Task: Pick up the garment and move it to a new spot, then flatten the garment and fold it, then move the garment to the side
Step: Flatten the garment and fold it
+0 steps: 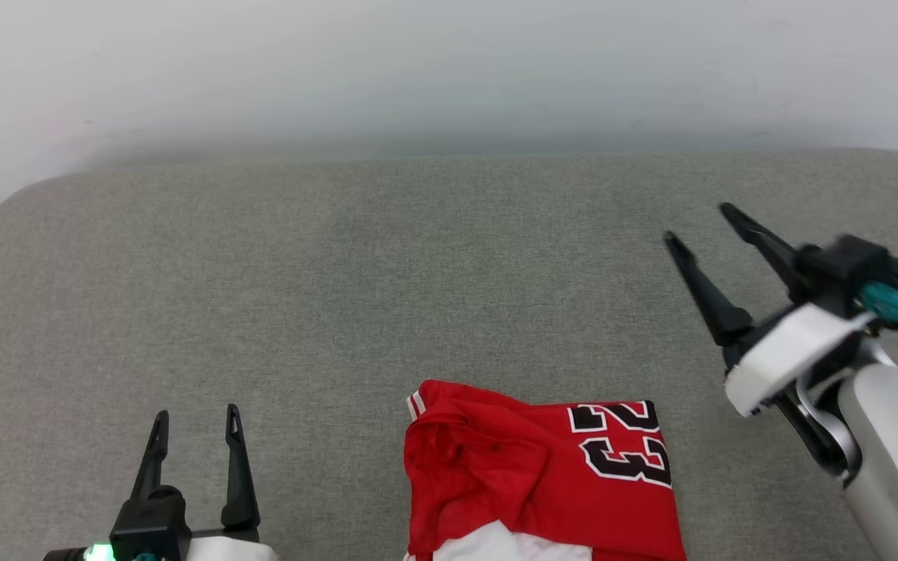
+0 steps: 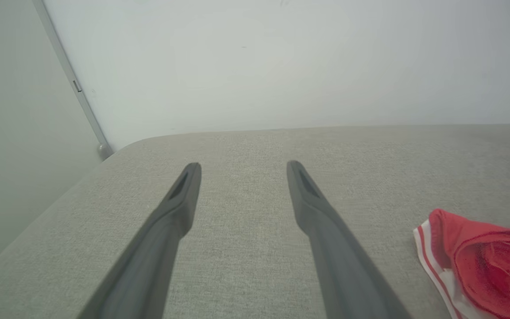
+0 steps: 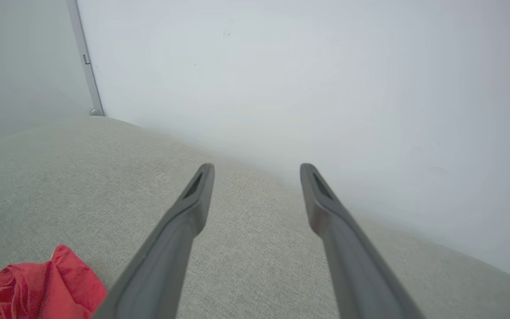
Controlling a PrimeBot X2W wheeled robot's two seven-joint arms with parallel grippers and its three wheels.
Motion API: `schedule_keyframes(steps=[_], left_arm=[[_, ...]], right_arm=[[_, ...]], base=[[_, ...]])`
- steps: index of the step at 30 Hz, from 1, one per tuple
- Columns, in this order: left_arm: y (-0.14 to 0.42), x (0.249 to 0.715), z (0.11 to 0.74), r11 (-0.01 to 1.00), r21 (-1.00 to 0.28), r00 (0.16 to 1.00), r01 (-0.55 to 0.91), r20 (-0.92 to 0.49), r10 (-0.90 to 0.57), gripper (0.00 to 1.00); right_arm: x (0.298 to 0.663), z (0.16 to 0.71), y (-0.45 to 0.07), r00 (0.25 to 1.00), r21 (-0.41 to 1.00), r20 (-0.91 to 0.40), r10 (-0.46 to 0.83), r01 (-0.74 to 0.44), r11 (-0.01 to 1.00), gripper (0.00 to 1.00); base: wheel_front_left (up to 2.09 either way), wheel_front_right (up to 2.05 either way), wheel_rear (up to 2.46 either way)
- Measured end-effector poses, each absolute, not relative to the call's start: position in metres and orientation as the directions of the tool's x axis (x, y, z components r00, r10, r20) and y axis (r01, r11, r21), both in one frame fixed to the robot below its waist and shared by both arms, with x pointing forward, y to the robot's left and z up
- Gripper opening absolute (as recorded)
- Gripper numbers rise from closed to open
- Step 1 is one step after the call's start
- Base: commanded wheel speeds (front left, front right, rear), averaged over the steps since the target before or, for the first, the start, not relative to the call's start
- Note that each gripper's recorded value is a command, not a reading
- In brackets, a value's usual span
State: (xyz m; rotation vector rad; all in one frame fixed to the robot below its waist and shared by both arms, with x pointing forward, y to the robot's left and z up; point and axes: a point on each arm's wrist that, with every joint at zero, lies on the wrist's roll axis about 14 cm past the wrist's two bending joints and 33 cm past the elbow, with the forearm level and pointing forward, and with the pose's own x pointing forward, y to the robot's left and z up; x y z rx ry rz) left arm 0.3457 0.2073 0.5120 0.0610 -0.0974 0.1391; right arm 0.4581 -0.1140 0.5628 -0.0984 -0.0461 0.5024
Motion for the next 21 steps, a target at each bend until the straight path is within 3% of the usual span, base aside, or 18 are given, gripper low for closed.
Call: schedule_keyframes(steps=[4,12,21], left_arm=[[0.201,0.344,0.512,0.991,0.055,0.988,-0.119,0.101,0.113,1.0],[0.195,0.341,0.513,0.994,0.055,0.991,-0.094,0.105,0.088,1.0],[0.195,0.336,0.517,0.994,0.053,0.989,-0.095,0.115,0.088,1.0]], right_arm=[[0.445,0.567,-0.146,0.919,-0.095,0.142,0.368,-0.358,0.929,1.0],[0.405,0.573,-0.17,0.944,-0.029,0.251,0.214,-0.214,0.976,1.0],[0.364,0.553,-0.18,0.968,0.043,0.226,0.112,-0.124,0.991,1.0]], base=[[0.0,0.0,0.0],[0.0,0.0,0.0],[0.0,0.0,0.0]])
